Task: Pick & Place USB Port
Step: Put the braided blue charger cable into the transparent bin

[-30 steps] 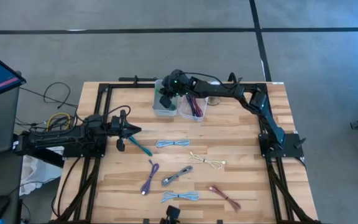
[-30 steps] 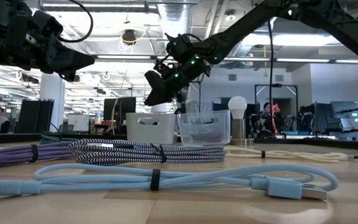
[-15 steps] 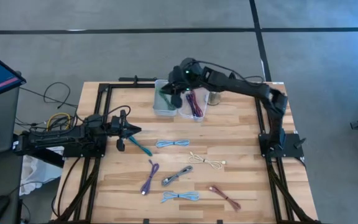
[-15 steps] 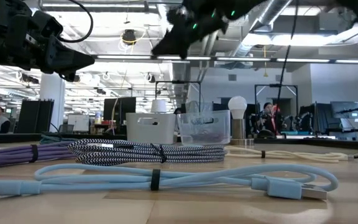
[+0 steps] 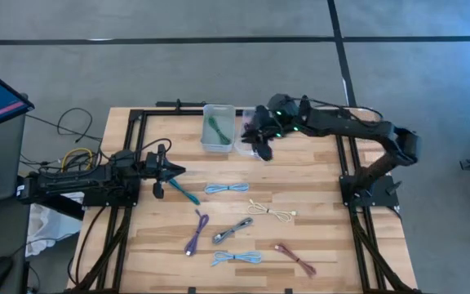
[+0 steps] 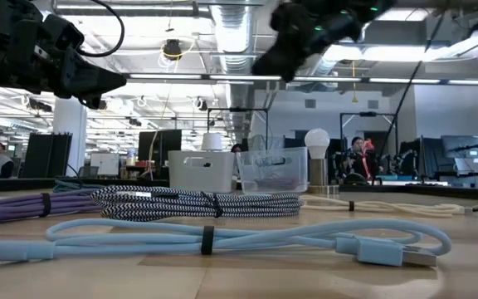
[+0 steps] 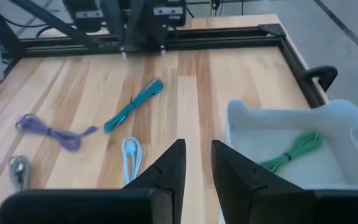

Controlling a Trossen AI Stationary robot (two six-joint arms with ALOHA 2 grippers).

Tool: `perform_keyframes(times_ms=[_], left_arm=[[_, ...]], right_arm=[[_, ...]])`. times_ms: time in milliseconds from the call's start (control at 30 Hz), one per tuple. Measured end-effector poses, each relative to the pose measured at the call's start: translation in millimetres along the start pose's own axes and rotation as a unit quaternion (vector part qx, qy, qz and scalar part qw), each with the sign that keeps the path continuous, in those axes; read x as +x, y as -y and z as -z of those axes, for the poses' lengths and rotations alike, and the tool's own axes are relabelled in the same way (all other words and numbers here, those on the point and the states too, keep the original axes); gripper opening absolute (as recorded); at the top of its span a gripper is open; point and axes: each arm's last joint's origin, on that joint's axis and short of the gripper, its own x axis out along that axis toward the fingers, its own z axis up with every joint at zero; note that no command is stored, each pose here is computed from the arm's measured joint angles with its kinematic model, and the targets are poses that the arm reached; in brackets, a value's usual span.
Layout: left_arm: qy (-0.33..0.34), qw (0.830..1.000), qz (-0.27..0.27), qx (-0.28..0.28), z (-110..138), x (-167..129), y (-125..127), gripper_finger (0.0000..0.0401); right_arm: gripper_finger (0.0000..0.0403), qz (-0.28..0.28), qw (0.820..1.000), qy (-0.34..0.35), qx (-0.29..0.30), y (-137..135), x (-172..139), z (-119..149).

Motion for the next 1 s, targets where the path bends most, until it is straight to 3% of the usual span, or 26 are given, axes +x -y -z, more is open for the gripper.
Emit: perform_keyframes(times_ms=[200,367,567,800,1000], left_arm=[[-0.013,0.999,0.0,-0.04,3,2,0,0.0027],[-0.032,0.999,-0.001,-0.043,6,4,-1,0.0027],[-0.043,0.999,0.004,-0.03,9,5,-1,0.0027],[-0.058,0.996,-0.015,0.072,11,7,-2,0.0027],[-0.009,0.983,-0.061,0.175,0,7,-5,0.0027]], right_arm=[[0.0069,0.004,0.999,0.046,-0.012,-23,-35,40],[0.0069,0.0,0.991,0.128,-0.034,-44,-58,71],[0.0069,-0.01,0.99,0.138,0.02,-55,-65,109],[0.0069,0.023,0.992,0.103,0.066,-52,-57,125],[0.0069,0.028,0.992,0.123,0.027,-51,-57,122]])
